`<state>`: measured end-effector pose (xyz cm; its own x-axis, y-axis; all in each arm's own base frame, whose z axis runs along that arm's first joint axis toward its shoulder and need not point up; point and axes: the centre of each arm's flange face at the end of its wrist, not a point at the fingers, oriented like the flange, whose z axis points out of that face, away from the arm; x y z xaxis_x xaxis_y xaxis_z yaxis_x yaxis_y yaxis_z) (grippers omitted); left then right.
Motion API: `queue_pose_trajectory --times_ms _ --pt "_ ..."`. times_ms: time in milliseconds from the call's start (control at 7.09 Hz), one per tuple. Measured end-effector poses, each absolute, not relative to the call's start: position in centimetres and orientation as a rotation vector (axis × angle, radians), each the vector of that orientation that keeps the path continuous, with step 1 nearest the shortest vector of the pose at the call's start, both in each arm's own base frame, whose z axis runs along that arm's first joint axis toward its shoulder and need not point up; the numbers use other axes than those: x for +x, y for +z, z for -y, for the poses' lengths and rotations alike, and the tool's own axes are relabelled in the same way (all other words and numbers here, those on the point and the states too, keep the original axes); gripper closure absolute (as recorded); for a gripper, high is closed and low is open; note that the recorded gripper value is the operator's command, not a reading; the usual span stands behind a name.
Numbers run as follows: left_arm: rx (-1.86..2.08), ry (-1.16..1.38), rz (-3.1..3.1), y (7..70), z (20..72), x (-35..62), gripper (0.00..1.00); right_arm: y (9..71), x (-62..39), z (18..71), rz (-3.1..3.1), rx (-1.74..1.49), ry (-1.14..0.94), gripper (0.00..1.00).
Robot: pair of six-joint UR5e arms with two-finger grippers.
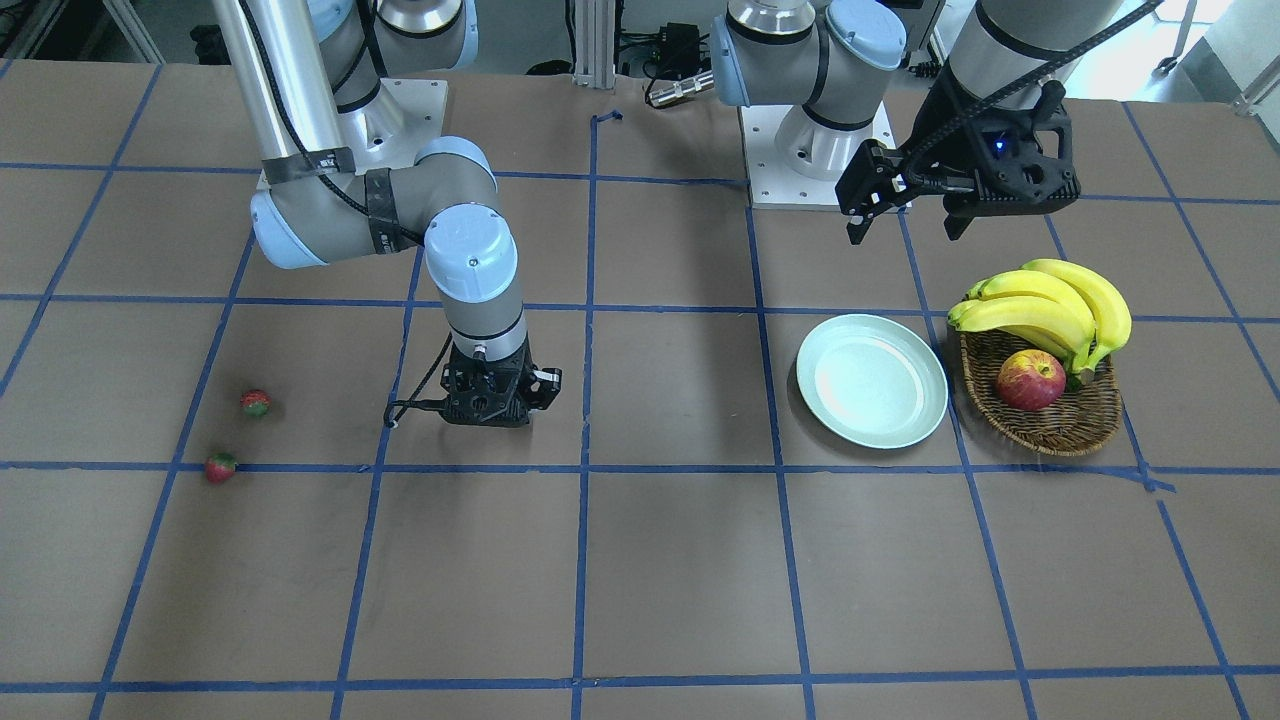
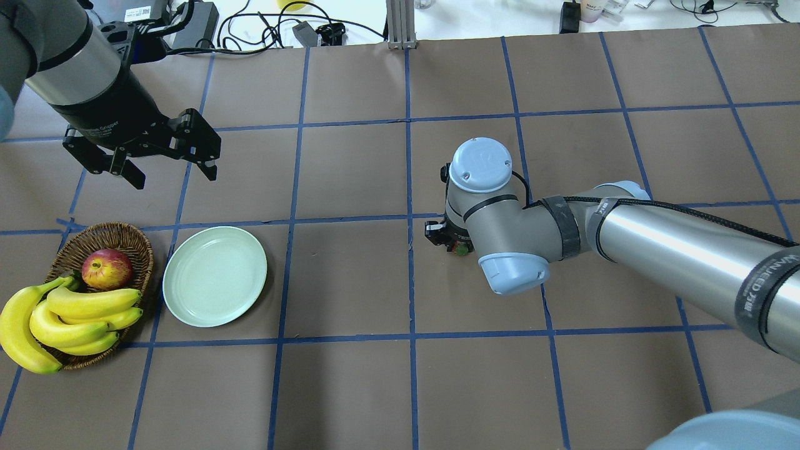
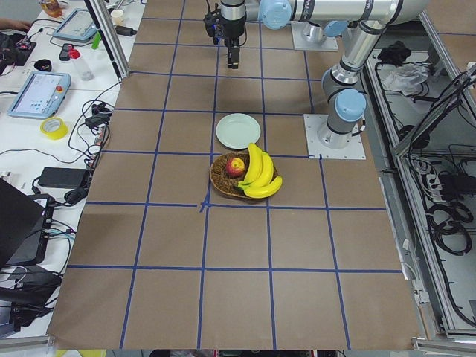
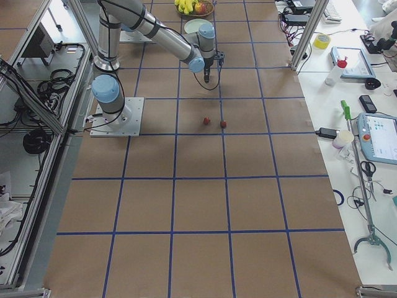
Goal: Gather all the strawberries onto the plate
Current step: 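Carry the strawberry toward the plate and release it mid-table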
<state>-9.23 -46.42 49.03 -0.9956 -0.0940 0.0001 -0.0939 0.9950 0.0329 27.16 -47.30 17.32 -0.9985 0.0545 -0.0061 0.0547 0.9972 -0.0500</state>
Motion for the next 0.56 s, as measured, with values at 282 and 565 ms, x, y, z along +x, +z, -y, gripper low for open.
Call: queue_pose_trajectory --times_ms 282,565 --pt "0.147 -0.060 3.135 48.8 46.4 -9.2 0.00 18.2 26.8 46.9 -3.159 0.097 -0.073 1.00" --pt "0.147 -0.063 3.135 48.7 46.4 -9.2 0.00 20.3 29.1 46.6 -3.108 0.223 -0.102 1.00"
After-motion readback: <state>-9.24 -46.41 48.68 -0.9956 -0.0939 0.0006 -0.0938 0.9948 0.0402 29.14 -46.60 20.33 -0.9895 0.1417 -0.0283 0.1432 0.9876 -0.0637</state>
